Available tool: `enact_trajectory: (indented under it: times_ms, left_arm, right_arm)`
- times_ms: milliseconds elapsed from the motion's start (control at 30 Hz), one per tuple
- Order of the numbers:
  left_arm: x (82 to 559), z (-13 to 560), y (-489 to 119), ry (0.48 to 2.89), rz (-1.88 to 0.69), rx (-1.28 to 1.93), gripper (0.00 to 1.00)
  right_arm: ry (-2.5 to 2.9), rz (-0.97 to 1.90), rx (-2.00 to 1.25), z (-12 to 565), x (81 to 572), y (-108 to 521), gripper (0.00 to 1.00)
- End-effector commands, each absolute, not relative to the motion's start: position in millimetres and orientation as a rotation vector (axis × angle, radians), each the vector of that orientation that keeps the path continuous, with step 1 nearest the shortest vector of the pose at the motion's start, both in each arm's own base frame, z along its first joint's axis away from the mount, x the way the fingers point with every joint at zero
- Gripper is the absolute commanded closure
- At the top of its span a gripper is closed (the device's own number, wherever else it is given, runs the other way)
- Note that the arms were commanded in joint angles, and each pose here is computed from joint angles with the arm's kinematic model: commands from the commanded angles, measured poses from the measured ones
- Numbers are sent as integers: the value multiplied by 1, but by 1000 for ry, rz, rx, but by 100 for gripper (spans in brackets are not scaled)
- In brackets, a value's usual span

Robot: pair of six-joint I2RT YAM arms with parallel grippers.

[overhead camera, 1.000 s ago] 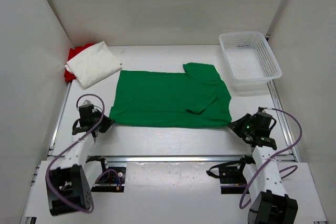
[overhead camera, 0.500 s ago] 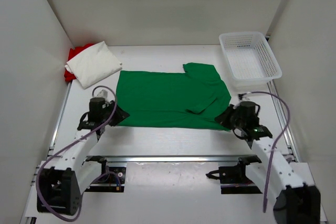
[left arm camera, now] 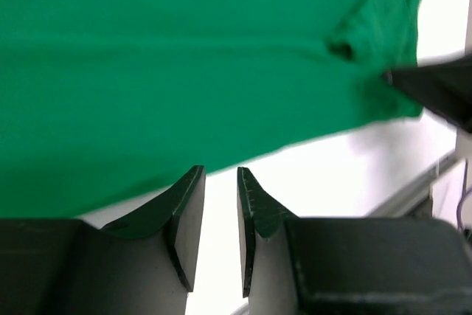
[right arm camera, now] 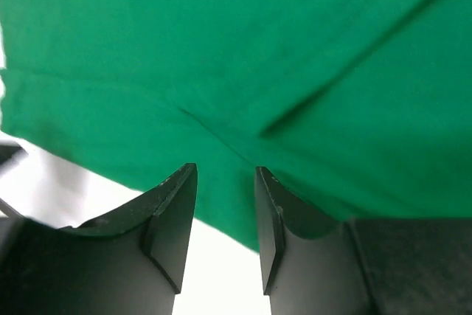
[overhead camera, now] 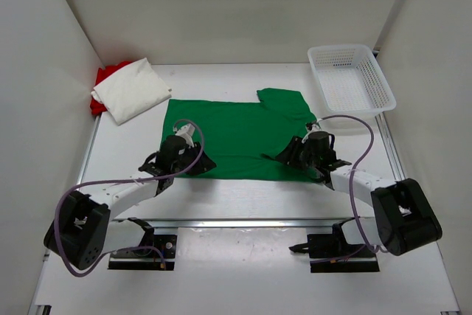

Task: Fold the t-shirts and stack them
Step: Fold the flattened tshirt in 1/3 of the way

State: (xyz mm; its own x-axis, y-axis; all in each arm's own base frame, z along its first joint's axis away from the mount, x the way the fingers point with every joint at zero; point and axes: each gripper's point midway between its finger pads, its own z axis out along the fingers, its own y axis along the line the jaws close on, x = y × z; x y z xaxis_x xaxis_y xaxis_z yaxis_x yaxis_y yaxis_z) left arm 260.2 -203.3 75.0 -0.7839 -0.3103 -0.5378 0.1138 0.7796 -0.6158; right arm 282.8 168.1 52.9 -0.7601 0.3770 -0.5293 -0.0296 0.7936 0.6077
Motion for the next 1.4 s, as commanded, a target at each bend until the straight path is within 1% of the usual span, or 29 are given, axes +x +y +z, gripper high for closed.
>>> enact_trajectory:
  times_ms: [0,233,267,433,533,633,667,700,733,767,800,867,967,1000,1033,1100,1133,1200,1267,1367]
  left_arm:
    - [254,88,-226,2254,-952,-80,65]
    - [247,78,-228,2264,-974,-76,66]
    - [248,79,-228,2258,-975,-85,66]
    - [244,76,-232,2265,-984,-66,66]
    - [242,73,-231,2275,-997,-80,66]
    - [248,78,-227,2259,-999,-104,67]
    - [249,77,-226,2263,-997,-115,67]
    - [253,80,-224,2252,-991,-124,68]
    - [253,82,-226,2247,-991,-117,67]
    - [253,79,-223,2260,-991,-139,67]
    - [254,84,-227,2252,-1011,-126,67]
    - [254,85,-225,2253,-996,-139,68]
    - [252,85,-226,2256,-961,-118,67]
    - [249,81,-227,2272,-952,-105,67]
    - [246,80,-229,2276,-950,-83,67]
    - [244,70,-227,2306,-913,-88,68]
    - [246,68,-224,2307,-908,-100,68]
    - [247,66,-225,2311,-926,-120,69]
    - [251,61,-224,2321,-875,-116,69]
    - [261,62,-230,2313,-858,-120,70]
  right_arm:
    - [2187,834,285,74,313,173,65]
    - [2220,858,334,62,325,172,65]
    - [2203,862,320,66,327,173,65]
    - [2211,892,320,64,337,179,67]
    - [2210,910,304,64,346,186,67]
    - [2190,924,310,68,365,186,66]
    - [2155,963,310,82,377,189,68]
    - [2168,994,325,79,383,190,67]
    - [2152,1013,339,85,401,190,68]
    - [2109,1048,310,107,418,194,68]
    - [2139,1056,310,103,422,197,69]
    - [2126,1042,257,122,437,200,69]
    - [2118,963,198,136,417,195,65]
    - [2154,911,200,119,402,190,64]
    - [2141,880,186,126,393,190,65]
    - [2197,847,143,104,355,194,86]
    - [2208,846,86,105,340,205,95]
    - [2271,796,13,85,316,215,100]
    - [2325,766,-95,70,296,232,100]
    - [2368,738,-167,58,288,244,100]
